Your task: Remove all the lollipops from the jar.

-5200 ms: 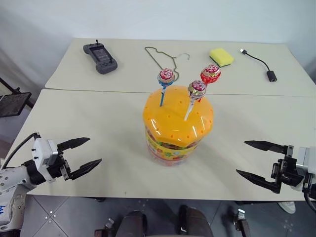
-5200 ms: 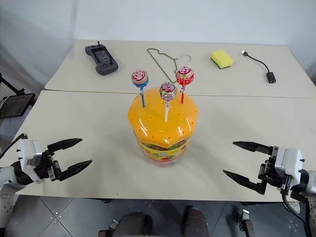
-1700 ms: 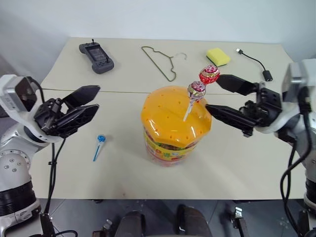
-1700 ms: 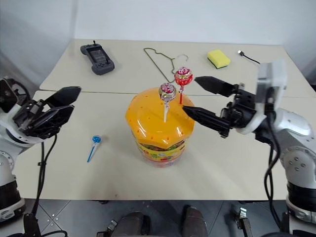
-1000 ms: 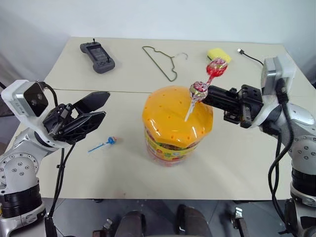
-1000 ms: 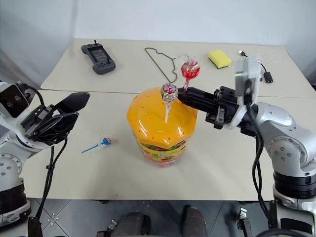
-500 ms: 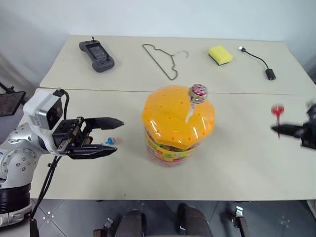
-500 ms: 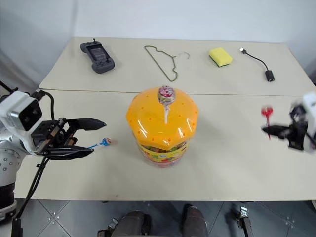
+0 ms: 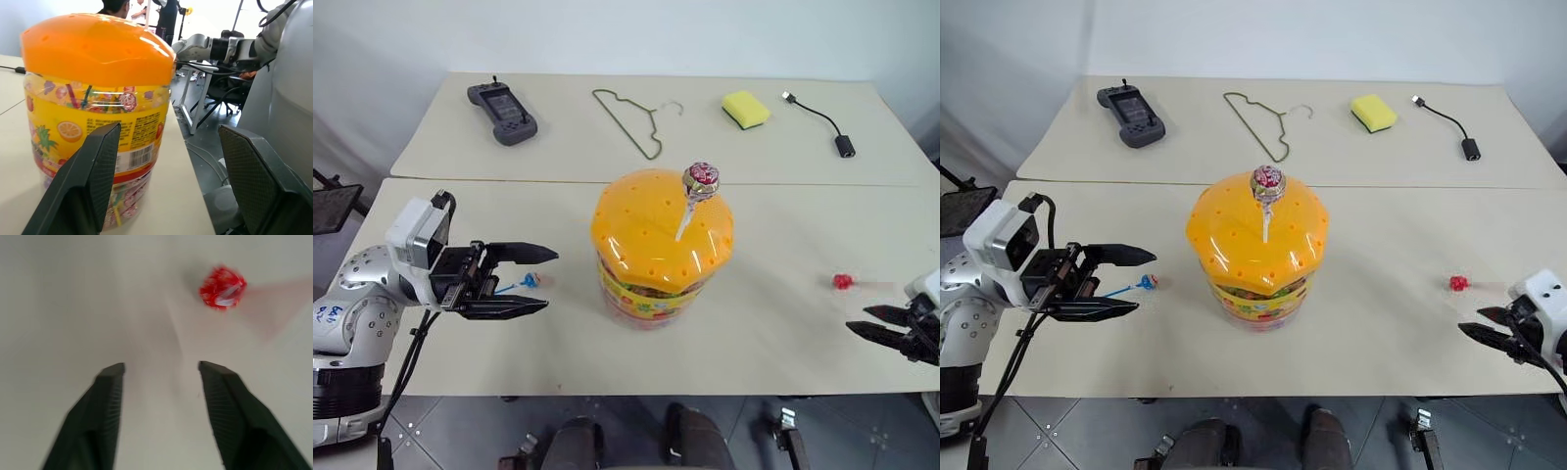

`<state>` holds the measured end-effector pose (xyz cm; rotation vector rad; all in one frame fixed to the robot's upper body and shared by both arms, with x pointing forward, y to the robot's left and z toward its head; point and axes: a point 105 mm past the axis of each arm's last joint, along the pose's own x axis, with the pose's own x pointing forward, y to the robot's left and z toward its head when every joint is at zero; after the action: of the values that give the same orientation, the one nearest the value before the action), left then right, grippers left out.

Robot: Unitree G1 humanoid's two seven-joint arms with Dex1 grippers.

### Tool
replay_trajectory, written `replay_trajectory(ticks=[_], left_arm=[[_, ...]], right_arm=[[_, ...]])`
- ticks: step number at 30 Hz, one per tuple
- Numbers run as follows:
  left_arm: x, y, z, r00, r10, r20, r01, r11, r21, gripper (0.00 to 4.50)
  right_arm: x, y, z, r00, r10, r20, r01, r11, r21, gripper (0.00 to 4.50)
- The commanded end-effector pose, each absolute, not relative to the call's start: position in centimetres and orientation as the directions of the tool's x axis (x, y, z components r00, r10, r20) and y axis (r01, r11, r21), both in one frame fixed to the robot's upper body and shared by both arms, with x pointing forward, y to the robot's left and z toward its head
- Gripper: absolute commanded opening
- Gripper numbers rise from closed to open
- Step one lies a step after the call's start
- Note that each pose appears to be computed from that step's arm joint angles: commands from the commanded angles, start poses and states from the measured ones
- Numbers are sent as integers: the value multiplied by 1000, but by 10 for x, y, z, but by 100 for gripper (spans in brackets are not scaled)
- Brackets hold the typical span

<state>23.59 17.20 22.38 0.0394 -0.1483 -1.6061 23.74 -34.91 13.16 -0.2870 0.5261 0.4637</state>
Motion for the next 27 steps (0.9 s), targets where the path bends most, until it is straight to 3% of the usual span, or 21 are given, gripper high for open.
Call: replay_trajectory(ticks=[1,4,7,10,15,21,24,27], left_arm=[[233,175,238,-41,-991,127,989,-23,144,339],[233,179,253,-22,-968,251,996,0,87,339],[234,183,270,17,-926,378,997,45,65,339],[235,186,275,39,-901,433,996,69,53,339],[235,181,272,54,-890,453,996,80,37,339],[234,173,260,29,-923,383,998,47,36,339],[235,170,260,20,-924,381,998,39,43,339],[236,167,259,12,-924,383,998,34,50,339]], right_arm=[[238,-328,172,790,479,-383,-571,802,-174,359],[239,-284,211,739,645,-194,-672,725,-152,448],[226,-226,254,563,826,3,-805,549,-223,448],[225,-193,277,478,873,101,-833,486,-264,448],[221,-152,288,347,928,137,-865,373,-335,448],[216,-111,286,163,981,105,-918,190,-347,448],[218,-102,287,130,987,91,-922,154,-355,388],[222,-100,286,131,988,80,-924,151,-352,288]])
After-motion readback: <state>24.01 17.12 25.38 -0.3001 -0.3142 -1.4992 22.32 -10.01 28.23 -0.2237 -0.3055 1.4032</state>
